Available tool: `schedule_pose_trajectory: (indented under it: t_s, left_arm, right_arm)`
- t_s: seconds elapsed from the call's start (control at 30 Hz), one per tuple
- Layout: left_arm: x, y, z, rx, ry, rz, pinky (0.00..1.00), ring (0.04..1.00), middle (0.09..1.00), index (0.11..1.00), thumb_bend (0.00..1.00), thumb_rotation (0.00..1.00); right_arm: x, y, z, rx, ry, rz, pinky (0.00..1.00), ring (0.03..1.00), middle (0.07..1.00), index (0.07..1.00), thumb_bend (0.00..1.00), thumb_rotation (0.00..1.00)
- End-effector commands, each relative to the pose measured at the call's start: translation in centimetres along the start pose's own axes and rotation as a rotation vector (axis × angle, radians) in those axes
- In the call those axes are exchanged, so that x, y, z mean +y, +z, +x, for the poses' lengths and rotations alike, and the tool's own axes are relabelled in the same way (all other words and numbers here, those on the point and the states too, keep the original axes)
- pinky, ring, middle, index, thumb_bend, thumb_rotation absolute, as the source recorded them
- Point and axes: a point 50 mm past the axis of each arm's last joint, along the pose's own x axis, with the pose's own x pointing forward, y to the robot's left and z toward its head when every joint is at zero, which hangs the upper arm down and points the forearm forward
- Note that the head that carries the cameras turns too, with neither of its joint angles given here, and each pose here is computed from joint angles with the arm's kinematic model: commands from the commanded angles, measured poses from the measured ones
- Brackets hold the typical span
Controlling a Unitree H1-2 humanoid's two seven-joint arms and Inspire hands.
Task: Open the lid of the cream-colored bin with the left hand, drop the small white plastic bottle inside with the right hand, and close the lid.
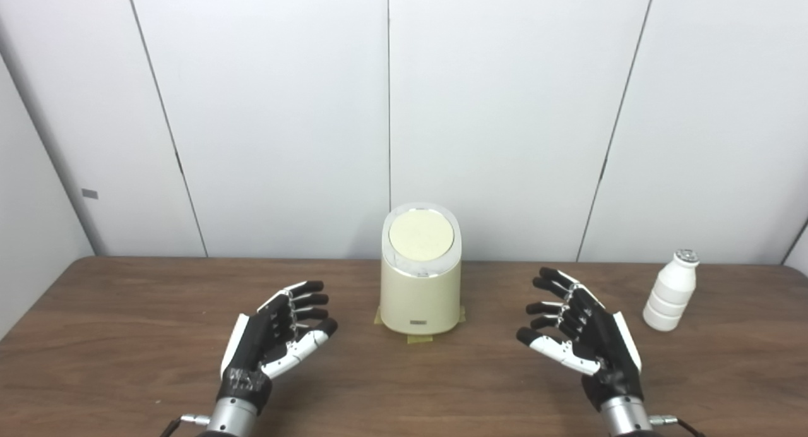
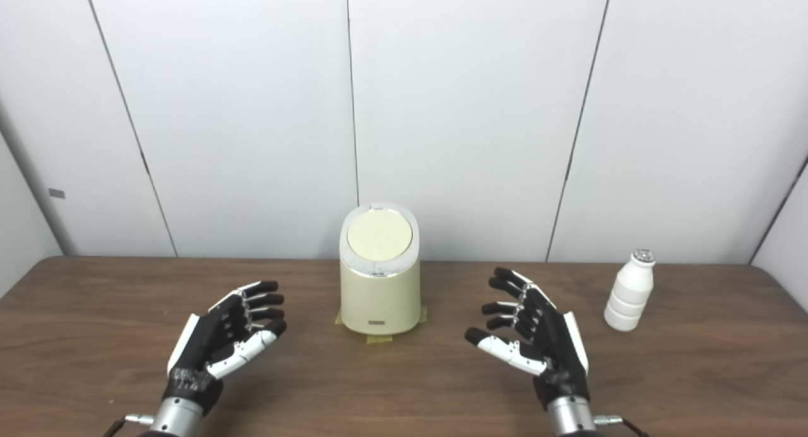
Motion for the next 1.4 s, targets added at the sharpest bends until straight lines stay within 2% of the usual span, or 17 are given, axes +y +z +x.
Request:
schedule_pose_trajectory:
  t_s: [0.0,0.6,0.67,0.77,0.83,1.03,1.13,1.23,1.37]
  left_arm:
    - [-0.1,2.1,1.7,-0.1,-0.004,0.009,0.54,0.673,0.724,0.771,0.74,0.28]
    - [-0.1,2.2,1.7,-0.103,0.004,0.016,0.53,0.673,0.728,0.774,0.74,0.28]
    - [-0.5,2.2,1.8,-0.103,0.016,-0.002,0.54,0.688,0.752,0.783,0.75,0.28]
    - [-1.2,2.7,2.1,-0.122,0.028,-0.027,0.61,0.794,0.873,0.875,0.8,0.33]
    - [-1.5,3.1,2.4,-0.131,0.039,0.003,0.66,0.842,0.912,0.919,0.81,0.36]
    - [-1.8,5.3,4.5,-0.171,0.059,0.09,0.82,0.882,0.912,0.941,0.8,0.41]
    - [-1.8,6.5,5.9,-0.189,0.044,0.14,0.85,0.891,0.92,0.947,0.83,0.43]
    - [-1.9,7.5,7.3,-0.199,0.022,0.169,0.92,0.925,0.941,0.963,0.82,0.41]
    - [-2.4,8.7,9.2,-0.198,0.006,0.169,0.93,0.963,0.971,0.982,0.83,0.38]
  right_arm:
    - [0.2,1.7,1.1,-0.07,0.004,0.007,0.5,0.609,0.772,0.772,0.82,0.23]
    - [0.1,1.8,1.2,-0.079,0.008,0.011,0.51,0.606,0.768,0.77,0.82,0.23]
    - [0.1,1.7,1.3,-0.08,0.009,0.013,0.51,0.601,0.766,0.768,0.81,0.22]
    - [0.0,1.6,1.4,-0.073,0.006,0.007,0.51,0.606,0.766,0.767,0.82,0.23]
    - [0.0,1.4,1.4,-0.066,0.007,0.009,0.52,0.611,0.773,0.767,0.82,0.23]
    - [0.0,1.4,1.5,-0.074,0.009,0.001,0.51,0.61,0.775,0.769,0.79,0.22]
    - [0.0,1.4,1.5,-0.076,0.007,-0.003,0.51,0.613,0.772,0.77,0.78,0.22]
    - [0.1,1.4,1.5,-0.074,0.006,0.004,0.51,0.611,0.772,0.778,0.79,0.23]
    - [0.0,1.4,1.5,-0.076,0.009,0.0,0.51,0.621,0.781,0.777,0.79,0.23]
